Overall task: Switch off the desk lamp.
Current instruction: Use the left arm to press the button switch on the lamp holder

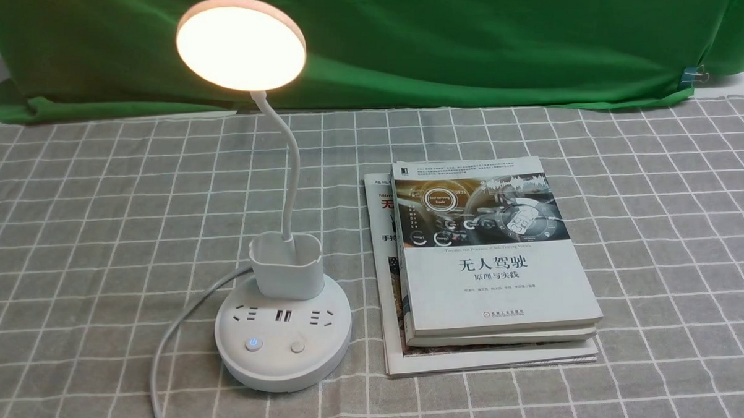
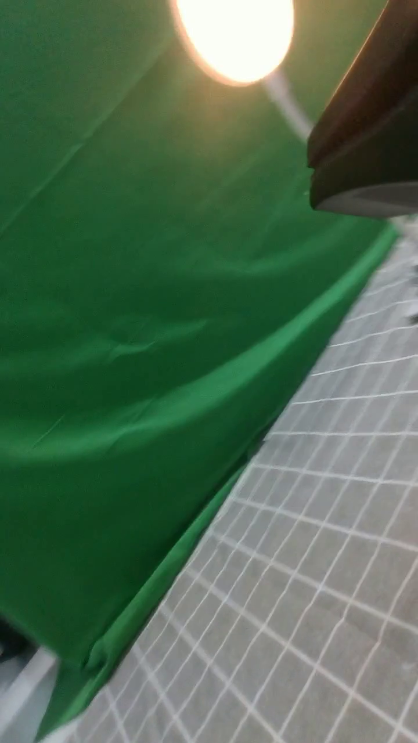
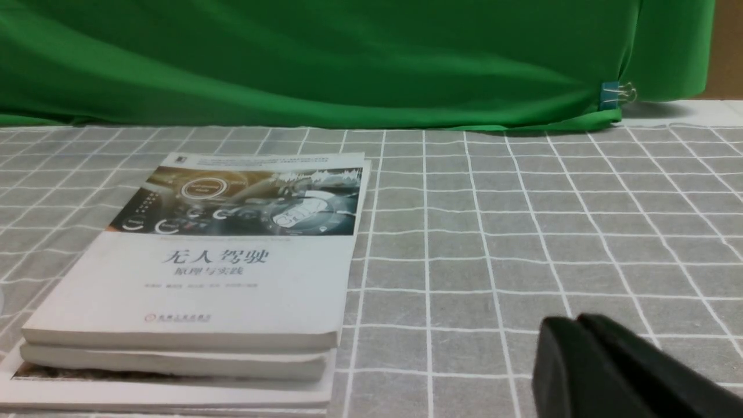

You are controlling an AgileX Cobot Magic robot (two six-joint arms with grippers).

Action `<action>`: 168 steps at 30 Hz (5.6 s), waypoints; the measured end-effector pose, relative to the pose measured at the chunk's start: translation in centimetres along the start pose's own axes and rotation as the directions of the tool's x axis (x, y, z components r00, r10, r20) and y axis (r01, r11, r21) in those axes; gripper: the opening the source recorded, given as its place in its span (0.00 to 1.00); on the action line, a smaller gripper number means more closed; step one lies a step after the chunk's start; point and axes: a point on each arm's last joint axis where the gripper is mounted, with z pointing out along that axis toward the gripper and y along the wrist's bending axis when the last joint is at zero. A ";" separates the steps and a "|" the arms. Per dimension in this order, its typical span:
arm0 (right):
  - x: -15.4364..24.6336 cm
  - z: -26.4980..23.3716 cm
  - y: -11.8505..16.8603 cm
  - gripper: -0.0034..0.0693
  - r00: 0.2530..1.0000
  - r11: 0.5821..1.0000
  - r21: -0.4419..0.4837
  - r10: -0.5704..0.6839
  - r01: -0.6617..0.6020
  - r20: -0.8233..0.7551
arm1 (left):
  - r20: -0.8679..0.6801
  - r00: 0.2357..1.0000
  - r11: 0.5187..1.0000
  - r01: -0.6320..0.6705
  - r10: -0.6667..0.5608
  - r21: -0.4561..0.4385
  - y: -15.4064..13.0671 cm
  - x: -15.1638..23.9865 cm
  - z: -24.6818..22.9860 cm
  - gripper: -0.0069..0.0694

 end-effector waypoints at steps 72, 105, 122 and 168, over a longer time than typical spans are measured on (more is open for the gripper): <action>0.0 0.0 0.0 0.10 1.000 1.000 0.000 0.000 0.000 0.000 | -0.932 -0.113 0.815 -0.457 0.343 0.356 -9.2 16.0 22.4 0.09; 0.0 0.0 0.0 0.10 1.000 1.000 0.000 0.000 0.000 0.000 | -0.929 -0.088 0.816 -0.455 0.358 0.358 -9.4 15.9 22.6 0.09; 0.0 0.0 0.0 0.10 1.000 1.000 0.000 0.000 0.000 0.000 | -0.923 -0.006 0.832 -0.430 0.385 0.350 -10.8 13.3 22.1 0.09; 0.0 0.0 0.0 0.10 1.000 1.000 0.000 0.000 0.000 0.000 | -0.921 -0.044 0.818 -0.446 0.386 0.364 -10.4 13.8 22.1 0.09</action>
